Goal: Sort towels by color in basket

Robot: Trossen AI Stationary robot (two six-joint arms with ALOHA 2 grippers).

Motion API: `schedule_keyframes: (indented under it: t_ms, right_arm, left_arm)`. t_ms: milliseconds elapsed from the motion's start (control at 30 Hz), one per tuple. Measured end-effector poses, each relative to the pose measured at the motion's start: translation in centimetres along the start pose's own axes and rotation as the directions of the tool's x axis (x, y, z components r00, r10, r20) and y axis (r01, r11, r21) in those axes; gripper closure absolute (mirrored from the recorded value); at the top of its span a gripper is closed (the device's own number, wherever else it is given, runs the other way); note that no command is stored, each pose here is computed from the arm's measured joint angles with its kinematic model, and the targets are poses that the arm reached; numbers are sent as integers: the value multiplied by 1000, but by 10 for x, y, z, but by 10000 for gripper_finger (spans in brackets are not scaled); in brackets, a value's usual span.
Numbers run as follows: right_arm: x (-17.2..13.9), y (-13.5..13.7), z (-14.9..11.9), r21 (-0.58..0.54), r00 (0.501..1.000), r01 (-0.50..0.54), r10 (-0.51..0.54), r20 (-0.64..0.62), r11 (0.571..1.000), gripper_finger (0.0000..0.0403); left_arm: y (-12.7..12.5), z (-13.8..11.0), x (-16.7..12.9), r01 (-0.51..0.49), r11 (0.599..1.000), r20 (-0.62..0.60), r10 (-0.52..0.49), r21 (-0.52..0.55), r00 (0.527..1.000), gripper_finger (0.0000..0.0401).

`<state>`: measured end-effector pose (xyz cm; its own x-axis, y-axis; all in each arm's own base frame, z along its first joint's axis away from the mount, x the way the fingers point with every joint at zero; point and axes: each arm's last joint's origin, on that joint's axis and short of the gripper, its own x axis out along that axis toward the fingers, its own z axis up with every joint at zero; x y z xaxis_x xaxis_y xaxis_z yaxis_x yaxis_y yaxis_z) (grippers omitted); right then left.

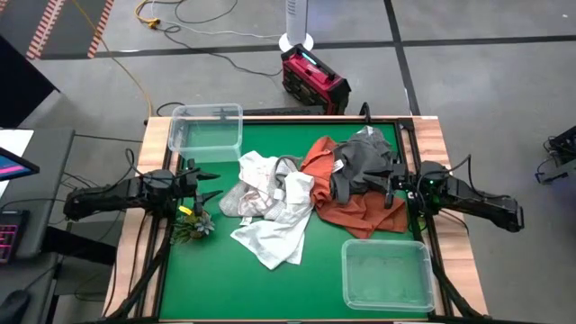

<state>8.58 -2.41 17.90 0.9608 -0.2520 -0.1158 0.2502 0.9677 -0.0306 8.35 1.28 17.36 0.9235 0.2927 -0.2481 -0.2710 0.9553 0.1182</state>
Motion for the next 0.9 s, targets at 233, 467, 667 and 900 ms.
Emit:
schedule_keyframes:
  t_ms: [233,467,667,900]
  right_arm:
    - [0,0,0,0,1000,0,0,0,1000,280]
    - [0,0,0,0,1000,0,0,0,1000,280]
    - [0,0,0,0,1000,0,0,0,1000,280]
    - [0,0,0,0,1000,0,0,0,1000,280]
  left_arm:
    - [0,0,0,-1,1000,0,1,0,1000,166]
    - [0,0,0,-1,1000,0,1,0,1000,166]
    - [0,0,0,-1,1000,0,1,0,1000,166]
    - [0,1,0,-2,994,6,1,110,1000,166]
